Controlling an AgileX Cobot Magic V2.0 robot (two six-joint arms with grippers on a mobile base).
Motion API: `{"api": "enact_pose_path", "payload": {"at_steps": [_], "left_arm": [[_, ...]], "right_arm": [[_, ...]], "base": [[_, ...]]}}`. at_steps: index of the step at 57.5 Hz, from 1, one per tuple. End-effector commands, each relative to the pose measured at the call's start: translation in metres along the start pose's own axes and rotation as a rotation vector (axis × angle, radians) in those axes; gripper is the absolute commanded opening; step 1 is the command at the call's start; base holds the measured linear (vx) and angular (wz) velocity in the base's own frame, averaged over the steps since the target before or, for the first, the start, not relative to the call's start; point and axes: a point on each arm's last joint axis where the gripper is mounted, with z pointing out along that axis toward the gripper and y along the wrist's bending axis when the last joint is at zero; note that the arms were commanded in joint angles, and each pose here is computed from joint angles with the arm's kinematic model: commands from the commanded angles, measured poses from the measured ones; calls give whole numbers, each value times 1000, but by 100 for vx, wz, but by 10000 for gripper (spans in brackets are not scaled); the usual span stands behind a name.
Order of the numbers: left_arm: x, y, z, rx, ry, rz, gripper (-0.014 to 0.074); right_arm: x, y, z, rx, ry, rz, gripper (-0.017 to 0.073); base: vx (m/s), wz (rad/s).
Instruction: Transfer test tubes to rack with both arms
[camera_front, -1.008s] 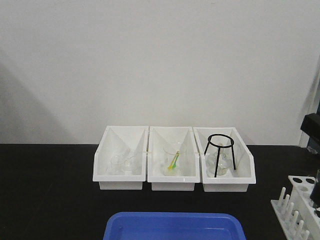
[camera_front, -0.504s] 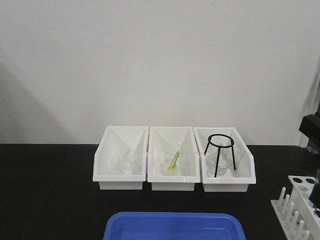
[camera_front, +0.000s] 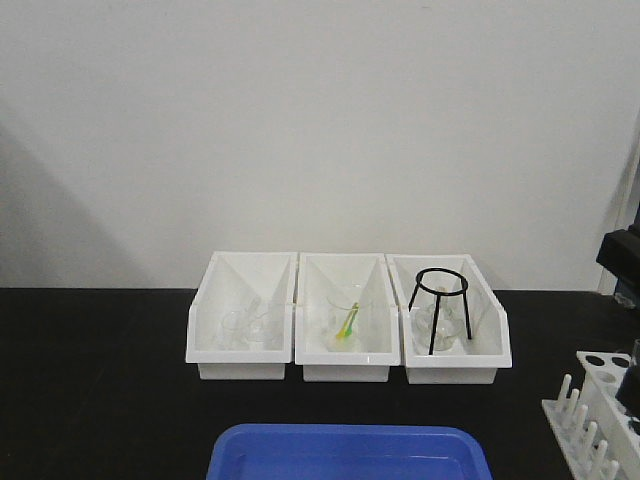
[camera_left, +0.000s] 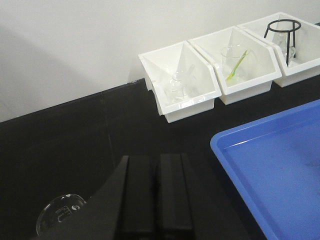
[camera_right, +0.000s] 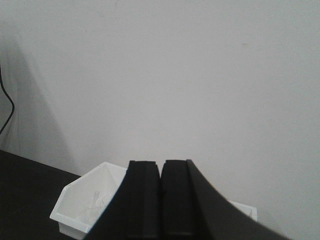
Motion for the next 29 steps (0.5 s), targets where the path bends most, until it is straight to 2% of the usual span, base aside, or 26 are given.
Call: {"api": "enact_pose_path", "payload": {"at_steps": [1, 4, 6, 13, 18, 26, 29], "left_arm": [[-12, 1, -6, 26, -85, -23, -20], [-13, -4, -6, 80, -97, -81, -20], [-15, -7, -7, 112, -115, -103, -20], [-22, -11, -8, 161, -196, -99, -20], [-25, -13, -9, 186, -230, -53, -20], [-24, -21, -11, 262, -242, 82, -20], [-23, -24, -12, 292, -234, 117, -20]], "right_arm": [[-13, 1, -2, -23, -56, -8, -7], [-13, 1, -2, -23, -56, -8, -7], [-13, 1, -2, -23, -56, -8, -7], [-13, 1, -2, -23, -56, -8, -7], [-13, 1, -2, -23, -56, -8, -7], [-13, 1, -2, -23, -56, -8, -7], [-13, 1, -2, -23, -56, -8, -7]], "base": [[0, 0], [0, 0], [0, 0], [0, 0], [0, 0], [0, 0], [0, 0]]}}
